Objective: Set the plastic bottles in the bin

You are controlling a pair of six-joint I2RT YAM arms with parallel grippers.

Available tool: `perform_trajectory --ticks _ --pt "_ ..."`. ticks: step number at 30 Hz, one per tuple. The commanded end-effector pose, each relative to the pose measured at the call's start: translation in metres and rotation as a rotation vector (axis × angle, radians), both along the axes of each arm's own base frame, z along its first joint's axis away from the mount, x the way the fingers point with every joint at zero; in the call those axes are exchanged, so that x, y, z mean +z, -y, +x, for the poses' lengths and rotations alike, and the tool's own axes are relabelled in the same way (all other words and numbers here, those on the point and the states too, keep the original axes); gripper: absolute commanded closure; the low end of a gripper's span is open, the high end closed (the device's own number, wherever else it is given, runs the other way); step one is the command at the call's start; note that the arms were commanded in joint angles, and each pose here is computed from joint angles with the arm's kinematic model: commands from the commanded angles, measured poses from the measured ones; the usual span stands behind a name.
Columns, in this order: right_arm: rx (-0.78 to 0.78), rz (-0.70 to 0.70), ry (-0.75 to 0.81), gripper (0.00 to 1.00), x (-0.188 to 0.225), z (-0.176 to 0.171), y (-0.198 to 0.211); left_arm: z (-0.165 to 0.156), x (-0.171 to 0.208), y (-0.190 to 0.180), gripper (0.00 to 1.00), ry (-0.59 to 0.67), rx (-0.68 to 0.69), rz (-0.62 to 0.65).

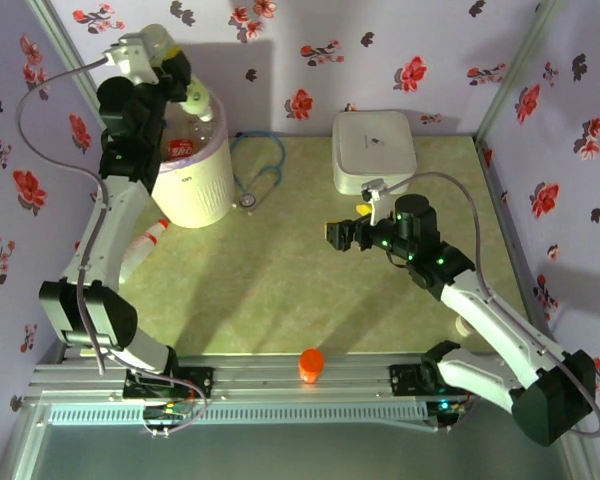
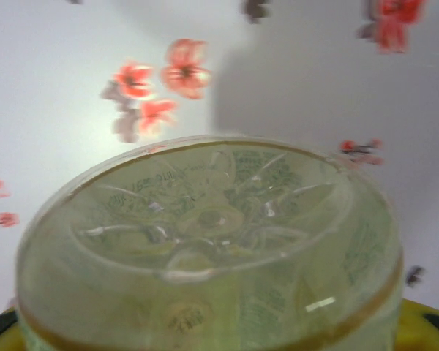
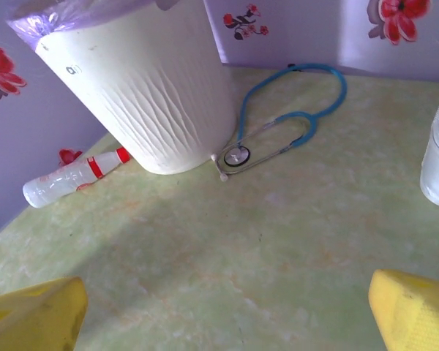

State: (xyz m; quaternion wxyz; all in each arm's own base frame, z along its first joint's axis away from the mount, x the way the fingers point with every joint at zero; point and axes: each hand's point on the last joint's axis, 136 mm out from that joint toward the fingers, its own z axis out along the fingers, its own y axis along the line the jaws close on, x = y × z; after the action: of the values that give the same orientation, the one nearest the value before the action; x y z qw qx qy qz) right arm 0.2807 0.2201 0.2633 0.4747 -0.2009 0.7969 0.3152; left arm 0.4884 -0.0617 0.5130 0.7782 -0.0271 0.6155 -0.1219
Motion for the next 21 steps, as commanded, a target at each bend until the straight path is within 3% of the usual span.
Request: perform_trajectory --ticks 1,5,9,14,21 --pt "-0.047 -0.002 0.001 0.01 0.002 0.000 0.010 -0.006 0.014 -0.046 0.61 0.096 0.145 -0.063" --pt "-0.045 -0.024 -0.013 0.01 -0.004 0.000 0.011 -0.008 0.008 -0.076 0.62 0.083 0.249 -0.041" --pt "-0.046 -0.020 -0.020 0.01 -0.007 0.000 0.011 0.009 -0.017 -0.097 0.62 -0.023 0.349 0.057" --pt "-0.040 -0.015 -0.034 0.01 -0.010 -0.001 0.009 0.042 -0.060 -0.097 0.62 -0.164 0.351 0.198" --pt "-0.061 -0.024 -0.036 0.01 -0.012 -0.005 0.016 0.058 -0.138 -0.080 0.64 -0.328 0.295 0.244"
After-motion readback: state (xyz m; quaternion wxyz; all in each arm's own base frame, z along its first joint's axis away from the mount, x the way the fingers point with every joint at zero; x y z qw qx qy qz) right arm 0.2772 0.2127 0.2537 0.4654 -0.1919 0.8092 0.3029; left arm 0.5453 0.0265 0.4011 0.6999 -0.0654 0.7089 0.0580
